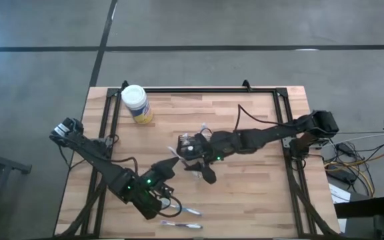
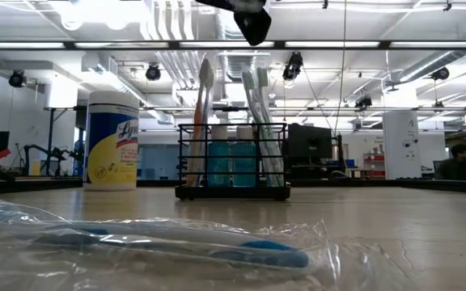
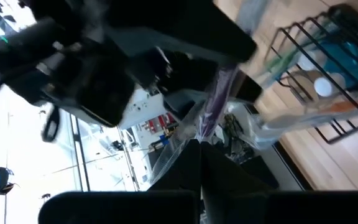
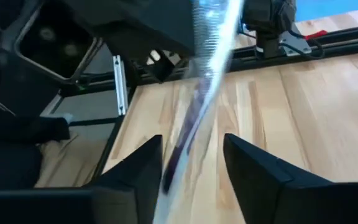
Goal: Pick & Place toothbrushing station
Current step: Put the top purple toothbrush into the wire organizer
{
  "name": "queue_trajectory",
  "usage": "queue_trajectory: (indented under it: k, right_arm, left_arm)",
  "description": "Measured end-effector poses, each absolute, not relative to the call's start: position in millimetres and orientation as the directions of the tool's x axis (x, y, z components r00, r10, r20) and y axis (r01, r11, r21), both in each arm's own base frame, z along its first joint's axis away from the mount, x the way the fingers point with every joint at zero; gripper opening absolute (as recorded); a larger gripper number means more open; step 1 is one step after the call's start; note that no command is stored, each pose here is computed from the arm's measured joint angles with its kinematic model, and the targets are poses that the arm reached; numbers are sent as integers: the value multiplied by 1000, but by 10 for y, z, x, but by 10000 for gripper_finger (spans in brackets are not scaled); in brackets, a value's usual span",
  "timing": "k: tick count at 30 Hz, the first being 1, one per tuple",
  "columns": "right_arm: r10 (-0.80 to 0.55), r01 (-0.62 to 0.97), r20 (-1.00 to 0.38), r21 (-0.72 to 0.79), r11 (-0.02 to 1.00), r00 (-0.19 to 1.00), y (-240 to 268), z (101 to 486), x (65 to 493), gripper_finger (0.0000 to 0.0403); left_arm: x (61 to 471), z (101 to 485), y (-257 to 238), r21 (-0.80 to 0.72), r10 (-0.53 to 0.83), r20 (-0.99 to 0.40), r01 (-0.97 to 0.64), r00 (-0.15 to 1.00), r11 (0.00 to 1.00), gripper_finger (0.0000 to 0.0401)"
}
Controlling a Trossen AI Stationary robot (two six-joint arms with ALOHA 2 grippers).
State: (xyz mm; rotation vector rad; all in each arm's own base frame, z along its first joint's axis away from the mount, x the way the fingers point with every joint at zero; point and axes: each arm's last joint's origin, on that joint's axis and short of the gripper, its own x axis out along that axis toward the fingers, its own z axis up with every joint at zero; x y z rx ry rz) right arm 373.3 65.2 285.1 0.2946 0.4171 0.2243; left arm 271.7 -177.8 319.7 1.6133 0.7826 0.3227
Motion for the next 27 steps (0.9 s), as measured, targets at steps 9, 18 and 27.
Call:
queue_trajectory:
  k: [9, 18, 27]
  right_arm:
    - [307, -203, -334, 311, 928, 891, 667, 2856, 3761, 70]
    - [301, -221, -330, 259, 940, 895, 658, 2861, 3764, 19]
    - [315, -248, -332, 229, 941, 889, 686, 2872, 3749, 15]
  left_arm:
    - [2740, 3207, -1795, 952, 638, -214, 304, 740, -33, 0]
    - [2687, 3257, -1804, 962, 632, -206, 274, 747, -11, 32]
    - [2270, 3675, -1784, 944, 447, -262, 131, 856, 301, 80]
